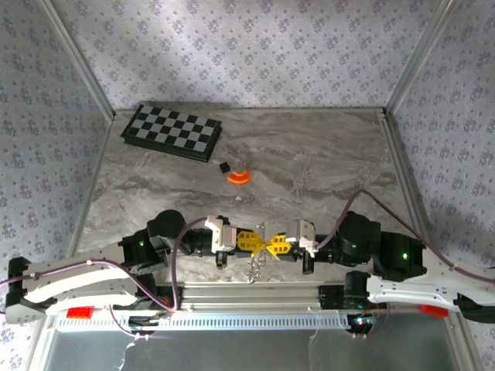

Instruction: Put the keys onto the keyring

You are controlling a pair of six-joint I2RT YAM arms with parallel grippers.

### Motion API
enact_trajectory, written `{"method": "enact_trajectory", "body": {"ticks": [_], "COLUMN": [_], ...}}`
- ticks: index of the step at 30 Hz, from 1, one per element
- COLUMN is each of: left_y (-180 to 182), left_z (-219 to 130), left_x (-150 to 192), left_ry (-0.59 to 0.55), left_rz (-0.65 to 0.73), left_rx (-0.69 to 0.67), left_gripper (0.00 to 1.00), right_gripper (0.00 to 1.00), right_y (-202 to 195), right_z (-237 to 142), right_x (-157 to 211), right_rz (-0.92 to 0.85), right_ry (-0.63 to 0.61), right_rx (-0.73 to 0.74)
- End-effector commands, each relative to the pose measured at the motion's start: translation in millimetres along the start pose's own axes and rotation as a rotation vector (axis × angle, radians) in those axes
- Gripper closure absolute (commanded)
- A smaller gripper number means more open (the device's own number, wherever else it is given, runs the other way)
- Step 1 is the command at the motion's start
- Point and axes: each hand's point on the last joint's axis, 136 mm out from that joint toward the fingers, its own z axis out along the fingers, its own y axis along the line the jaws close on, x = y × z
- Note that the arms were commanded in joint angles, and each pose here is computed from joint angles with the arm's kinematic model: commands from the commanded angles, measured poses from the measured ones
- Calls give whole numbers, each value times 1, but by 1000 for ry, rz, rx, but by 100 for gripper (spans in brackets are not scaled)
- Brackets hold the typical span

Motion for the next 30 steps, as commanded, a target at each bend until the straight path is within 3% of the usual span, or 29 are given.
{"method": "enact_trajectory", "body": {"ticks": [1, 5, 9, 11, 17, 30], "left_y": [-3, 7, 16, 19, 20, 18], "left_z": [-1, -1, -5, -7, -6, 2], "left_x": [-18, -2, 22, 30, 47, 45], "left_ry": [-52, 45, 184, 236, 336, 323], "left_rz": [12, 10, 15, 17, 23, 26], "left_rx": [13, -42, -98, -113, -112, -82], "left_gripper": [100, 99, 75, 71, 69, 72], "right_gripper": [100, 100, 100, 100, 100, 100], "right_y": [-2, -7, -18, -21, -15, -11], "right_z": [-3, -6, -10, -12, -9, -1], "right_x": [-7, 0, 14, 25, 38, 35], "right_rz": [9, 11, -13, -20, -37, -40], "right_ry": [-34, 16, 134, 218, 353, 366], "right_rx": [12, 38, 96, 112, 59, 18]}}
